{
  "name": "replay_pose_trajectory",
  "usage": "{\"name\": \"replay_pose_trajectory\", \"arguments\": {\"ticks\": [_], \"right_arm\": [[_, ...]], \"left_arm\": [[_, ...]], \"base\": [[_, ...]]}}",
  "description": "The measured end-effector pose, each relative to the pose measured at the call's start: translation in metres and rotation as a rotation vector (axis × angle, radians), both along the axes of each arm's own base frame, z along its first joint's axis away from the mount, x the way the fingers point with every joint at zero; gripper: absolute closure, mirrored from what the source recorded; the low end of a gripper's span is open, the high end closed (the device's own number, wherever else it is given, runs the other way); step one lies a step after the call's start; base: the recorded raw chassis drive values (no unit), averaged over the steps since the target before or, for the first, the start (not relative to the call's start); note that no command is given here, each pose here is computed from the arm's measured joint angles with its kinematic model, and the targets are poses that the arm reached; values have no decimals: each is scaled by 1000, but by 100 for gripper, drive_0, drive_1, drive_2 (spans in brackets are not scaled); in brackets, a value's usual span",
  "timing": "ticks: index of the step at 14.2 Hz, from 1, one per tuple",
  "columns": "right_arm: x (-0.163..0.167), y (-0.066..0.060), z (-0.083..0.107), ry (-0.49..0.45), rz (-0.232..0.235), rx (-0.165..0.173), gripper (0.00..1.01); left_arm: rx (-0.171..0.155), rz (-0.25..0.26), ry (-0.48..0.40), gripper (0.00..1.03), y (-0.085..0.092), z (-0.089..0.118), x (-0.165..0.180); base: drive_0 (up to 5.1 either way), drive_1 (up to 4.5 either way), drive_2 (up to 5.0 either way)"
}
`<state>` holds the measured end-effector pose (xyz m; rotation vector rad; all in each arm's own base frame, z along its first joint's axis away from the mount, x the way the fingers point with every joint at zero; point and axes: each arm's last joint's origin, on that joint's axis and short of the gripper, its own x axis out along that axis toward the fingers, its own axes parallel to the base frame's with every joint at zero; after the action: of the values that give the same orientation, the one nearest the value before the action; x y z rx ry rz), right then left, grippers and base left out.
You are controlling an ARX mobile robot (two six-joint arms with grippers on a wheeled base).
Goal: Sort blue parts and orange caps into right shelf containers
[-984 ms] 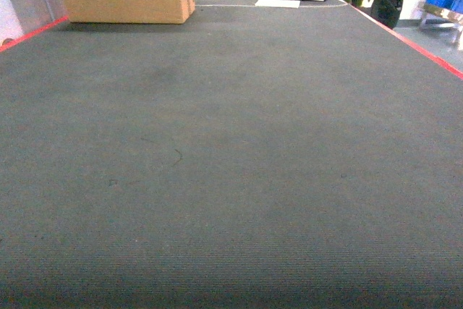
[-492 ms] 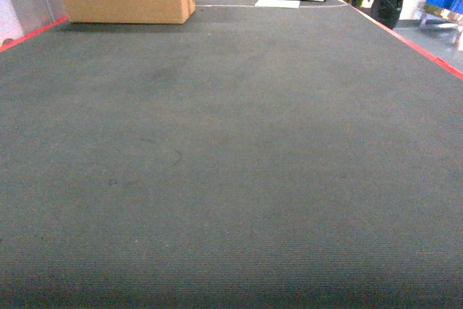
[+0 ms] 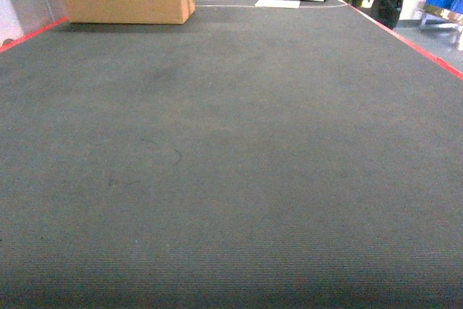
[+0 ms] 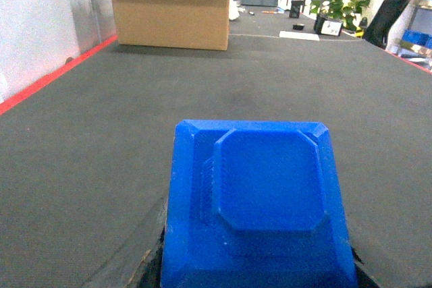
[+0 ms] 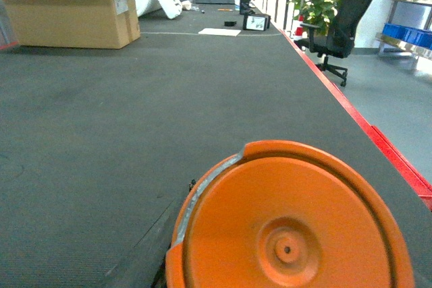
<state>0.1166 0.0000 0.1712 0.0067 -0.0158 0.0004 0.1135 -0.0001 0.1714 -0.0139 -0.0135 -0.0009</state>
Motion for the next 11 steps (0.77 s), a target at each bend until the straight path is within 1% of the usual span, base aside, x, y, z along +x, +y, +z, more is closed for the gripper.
{"name": "replay_pose_trajectory", "arguments": {"ticks": [4,5,6,7,8,9,10,11], "right_arm": [[-6,0,-1,4,0,0,57],[-7,0,-1,6,0,0,57],[-8,0,-1,5,0,0,57],[-10,0,-2,17,0,0,57],[-15,0,-8,60,5,0,57],[-20,0,-2,-4,0,0,57],[-20,0,-1,-9,-2,0,57],[-19,0,-5,25,-2,0,57]], "left_arm": [[0,0,0,59,0,0,-5],[0,0,11,59,0,-2,-7],[0,-3,58,59,0,-7,-13],[1,-2,-8,59,0,-2,-16],[1,1,5,59,0,-2,-16],[1,0,24,59,0,-5,-16],[0,0,24,59,0,-5,-16],[1,2,7,59,0,-3,-16]], "base": [[0,0,0],[0,0,0],[0,0,0],[0,0,0],[0,0,0],[0,0,0],[0,0,0],[0,0,0]]}}
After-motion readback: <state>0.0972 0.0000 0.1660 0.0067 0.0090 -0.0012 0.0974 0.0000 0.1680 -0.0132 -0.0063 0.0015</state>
